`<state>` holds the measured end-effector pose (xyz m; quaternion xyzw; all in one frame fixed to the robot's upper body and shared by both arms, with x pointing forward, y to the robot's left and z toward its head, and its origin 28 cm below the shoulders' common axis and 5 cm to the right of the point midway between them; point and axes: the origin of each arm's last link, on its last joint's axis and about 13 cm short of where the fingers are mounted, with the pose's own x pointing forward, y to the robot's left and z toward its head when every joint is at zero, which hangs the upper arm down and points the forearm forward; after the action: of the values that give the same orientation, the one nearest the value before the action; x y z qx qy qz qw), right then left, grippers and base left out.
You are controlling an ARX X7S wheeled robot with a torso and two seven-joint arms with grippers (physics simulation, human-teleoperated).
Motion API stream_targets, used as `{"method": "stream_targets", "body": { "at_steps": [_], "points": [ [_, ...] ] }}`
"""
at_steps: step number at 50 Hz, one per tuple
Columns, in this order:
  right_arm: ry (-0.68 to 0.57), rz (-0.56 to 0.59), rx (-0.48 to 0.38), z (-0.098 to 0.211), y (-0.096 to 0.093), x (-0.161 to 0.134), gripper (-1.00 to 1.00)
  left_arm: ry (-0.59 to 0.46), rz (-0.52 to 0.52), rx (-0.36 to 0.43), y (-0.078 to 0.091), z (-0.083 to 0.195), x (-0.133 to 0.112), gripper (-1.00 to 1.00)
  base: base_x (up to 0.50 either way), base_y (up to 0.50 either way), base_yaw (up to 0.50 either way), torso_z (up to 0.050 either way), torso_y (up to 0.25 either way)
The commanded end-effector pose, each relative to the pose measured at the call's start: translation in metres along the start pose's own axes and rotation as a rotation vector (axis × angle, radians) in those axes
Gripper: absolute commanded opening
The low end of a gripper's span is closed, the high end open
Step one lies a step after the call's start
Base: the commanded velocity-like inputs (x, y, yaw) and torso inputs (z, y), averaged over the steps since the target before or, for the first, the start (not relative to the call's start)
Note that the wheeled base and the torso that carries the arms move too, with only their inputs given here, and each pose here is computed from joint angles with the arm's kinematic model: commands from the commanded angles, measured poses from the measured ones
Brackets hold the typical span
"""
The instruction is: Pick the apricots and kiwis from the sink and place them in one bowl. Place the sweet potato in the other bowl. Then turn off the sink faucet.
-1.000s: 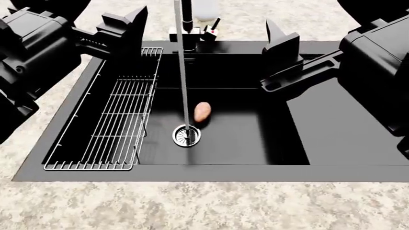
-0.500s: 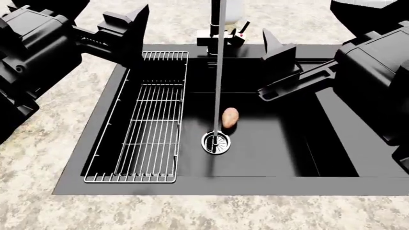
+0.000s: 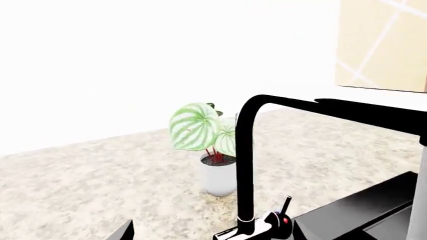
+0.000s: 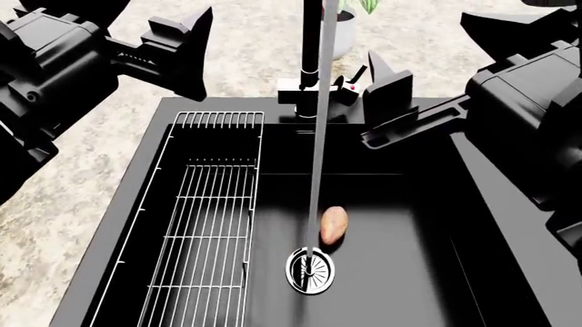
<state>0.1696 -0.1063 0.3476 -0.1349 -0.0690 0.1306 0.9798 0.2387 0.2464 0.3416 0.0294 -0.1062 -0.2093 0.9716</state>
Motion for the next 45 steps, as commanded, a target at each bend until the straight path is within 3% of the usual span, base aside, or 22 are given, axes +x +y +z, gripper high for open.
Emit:
{"method": "stream_targets", "body": {
  "at_steps": [1, 11, 17, 20, 23, 36, 45],
  "points": [
    [0.016, 0.004, 0.031, -0.004, 0.002, 0.001, 1.00, 0.000, -0.004, 0.000, 0.000, -0.001, 0.001, 1.00, 0.00, 0.00, 0.00, 0.000, 0.000],
    [0.133, 0.027, 0.181, -0.038, 0.017, -0.005, 1.00, 0.010, 0.001, -0.009, 0.002, -0.005, 0.003, 1.00, 0.00, 0.00, 0.00, 0.000, 0.000],
    [0.174, -0.014, 0.222, -0.049, 0.016, -0.009, 1.00, 0.014, 0.008, -0.013, 0.004, -0.006, 0.003, 1.00, 0.00, 0.00, 0.00, 0.000, 0.000],
    [0.199, -0.032, 0.235, -0.050, 0.001, 0.042, 1.00, 0.015, 0.006, -0.015, 0.004, -0.007, 0.003, 1.00, 0.00, 0.00, 0.00, 0.000, 0.000],
    [0.218, -0.043, 0.245, -0.053, -0.004, 0.061, 1.00, 0.016, 0.007, -0.017, 0.004, -0.007, 0.003, 1.00, 0.00, 0.00, 0.00, 0.000, 0.000],
    [0.329, 0.027, 0.206, -0.070, 0.002, 0.093, 1.00, 0.031, 0.034, -0.019, 0.010, -0.013, 0.002, 1.00, 0.00, 0.00, 0.00, 0.000, 0.000],
    [0.395, 0.046, 0.232, -0.085, 0.007, 0.096, 1.00, 0.028, 0.028, -0.020, 0.009, -0.014, 0.002, 1.00, 0.00, 0.00, 0.00, 0.000, 0.000]
  ]
}}
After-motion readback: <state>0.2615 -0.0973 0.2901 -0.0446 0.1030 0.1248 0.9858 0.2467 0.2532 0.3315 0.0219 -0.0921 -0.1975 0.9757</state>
